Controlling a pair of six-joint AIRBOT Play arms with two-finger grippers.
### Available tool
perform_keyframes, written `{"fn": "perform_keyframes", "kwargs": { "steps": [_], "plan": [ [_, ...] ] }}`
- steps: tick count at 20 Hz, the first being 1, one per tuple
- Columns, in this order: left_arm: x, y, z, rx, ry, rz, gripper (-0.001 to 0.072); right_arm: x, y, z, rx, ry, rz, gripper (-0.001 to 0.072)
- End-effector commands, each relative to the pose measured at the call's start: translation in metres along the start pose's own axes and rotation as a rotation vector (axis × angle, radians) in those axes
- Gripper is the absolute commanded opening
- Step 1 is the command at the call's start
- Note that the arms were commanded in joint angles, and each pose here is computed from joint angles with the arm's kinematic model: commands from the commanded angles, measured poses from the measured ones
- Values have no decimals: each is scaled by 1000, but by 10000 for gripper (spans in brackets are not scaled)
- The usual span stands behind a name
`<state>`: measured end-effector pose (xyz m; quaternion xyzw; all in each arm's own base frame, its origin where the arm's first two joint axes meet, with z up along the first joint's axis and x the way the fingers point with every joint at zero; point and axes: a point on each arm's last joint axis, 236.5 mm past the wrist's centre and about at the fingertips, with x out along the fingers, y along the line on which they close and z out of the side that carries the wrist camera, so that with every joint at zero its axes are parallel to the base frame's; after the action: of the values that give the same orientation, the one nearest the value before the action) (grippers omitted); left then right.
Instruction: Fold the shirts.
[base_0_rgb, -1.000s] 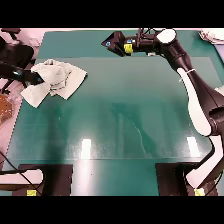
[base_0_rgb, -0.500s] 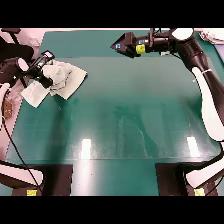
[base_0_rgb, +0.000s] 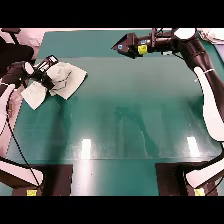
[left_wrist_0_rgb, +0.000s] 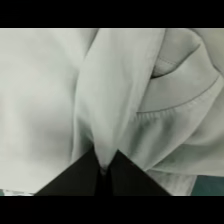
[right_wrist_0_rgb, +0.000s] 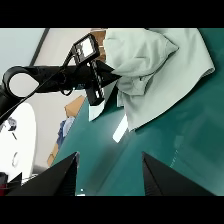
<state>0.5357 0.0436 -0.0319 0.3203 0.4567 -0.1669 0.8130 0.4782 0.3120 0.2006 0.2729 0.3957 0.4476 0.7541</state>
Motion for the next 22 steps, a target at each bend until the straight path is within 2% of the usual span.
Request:
{"fn": "perform_keyframes", "kwargs": {
  "steps": [1, 4, 8, 12, 16, 19, 22],
  "plan": [
    [-1, -15, 12, -76, -45, -67, 27, 0, 1, -5, 0, 20, 5, 461],
    [-22, -33, 45, -191, -134, -194, 26, -4, -1, -7, -10, 32, -14, 461],
    [-93, -64, 115, -355, -282, -453, 26, -36, -34, -3, -49, 17, -277, 461],
    [-188, -150, 205, -264, -486, -748, 26, -101, -63, -7, -64, 17, -615, 461],
    [-253, -277, 264, -86, -552, -914, 26, -208, -86, -11, 30, -60, -1017, 461],
    [-308, -363, 287, 55, -626, -993, 26, -274, -91, -23, 91, -90, -1133, 461],
    [-366, -380, 304, 96, -715, -1022, 26, -329, -122, -61, 227, -108, -1219, 461]
  ]
}}
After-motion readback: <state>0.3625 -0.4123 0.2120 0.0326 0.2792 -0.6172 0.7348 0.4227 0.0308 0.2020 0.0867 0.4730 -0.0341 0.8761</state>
